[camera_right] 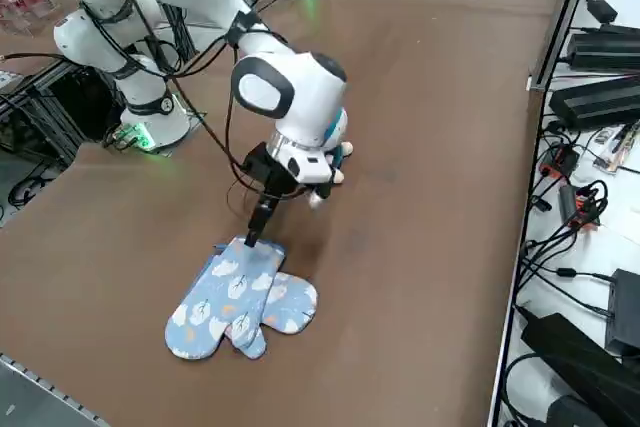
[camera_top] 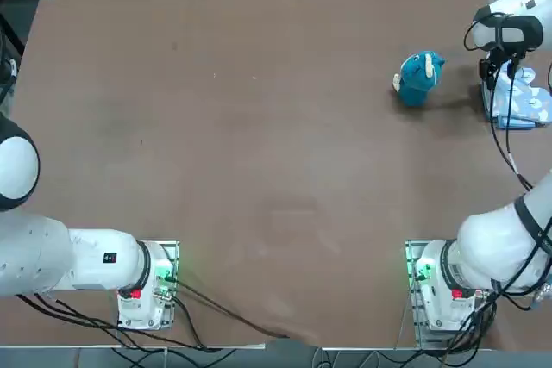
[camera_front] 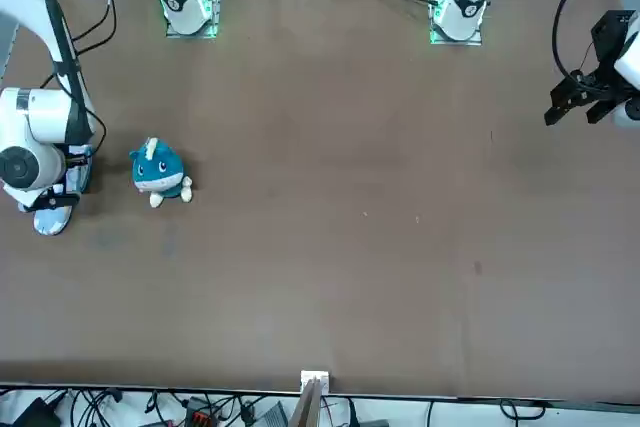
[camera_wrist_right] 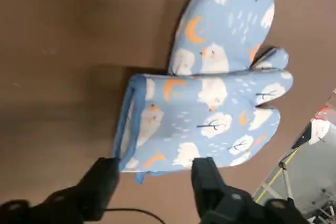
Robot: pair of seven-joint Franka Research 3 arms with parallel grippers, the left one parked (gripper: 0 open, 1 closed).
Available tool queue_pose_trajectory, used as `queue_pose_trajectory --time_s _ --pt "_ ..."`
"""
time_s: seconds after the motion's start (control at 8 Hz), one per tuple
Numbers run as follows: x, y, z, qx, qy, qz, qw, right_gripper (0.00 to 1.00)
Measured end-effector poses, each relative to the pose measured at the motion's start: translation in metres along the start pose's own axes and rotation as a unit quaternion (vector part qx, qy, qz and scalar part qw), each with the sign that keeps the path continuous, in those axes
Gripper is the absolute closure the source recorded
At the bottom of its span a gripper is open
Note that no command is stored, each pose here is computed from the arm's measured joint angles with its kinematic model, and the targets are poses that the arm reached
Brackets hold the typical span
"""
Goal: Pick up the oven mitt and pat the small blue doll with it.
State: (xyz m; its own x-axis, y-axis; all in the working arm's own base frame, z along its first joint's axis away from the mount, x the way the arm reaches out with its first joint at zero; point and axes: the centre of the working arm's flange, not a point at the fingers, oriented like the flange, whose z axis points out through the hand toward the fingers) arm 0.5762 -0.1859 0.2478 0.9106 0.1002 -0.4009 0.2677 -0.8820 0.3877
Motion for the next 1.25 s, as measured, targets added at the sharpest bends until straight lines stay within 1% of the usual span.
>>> queue_pose_trajectory --time_s 0.12,0.38,0.5,0.75,0.88,1.12,1.25 --pt "0.007 -0.013 -0.022 0.022 0.021 0.005 1.0 0.0" --pt "0.008 -0.025 -0.084 0.085 0.063 0.036 0.994 0.0" --pt "0.0 -0.022 -0.126 0.109 0.082 0.051 0.989 0.0" --pt "-0.029 -0.009 -0.219 0.163 0.115 0.076 0.977 0.0" --pt "-0.047 -0.001 -0.259 0.185 0.125 0.081 0.971 0.0" --pt "-0.075 0.008 -0.319 0.208 0.133 0.078 0.966 0.0" --pt "-0.085 0.011 -0.339 0.215 0.134 0.074 0.965 0.0"
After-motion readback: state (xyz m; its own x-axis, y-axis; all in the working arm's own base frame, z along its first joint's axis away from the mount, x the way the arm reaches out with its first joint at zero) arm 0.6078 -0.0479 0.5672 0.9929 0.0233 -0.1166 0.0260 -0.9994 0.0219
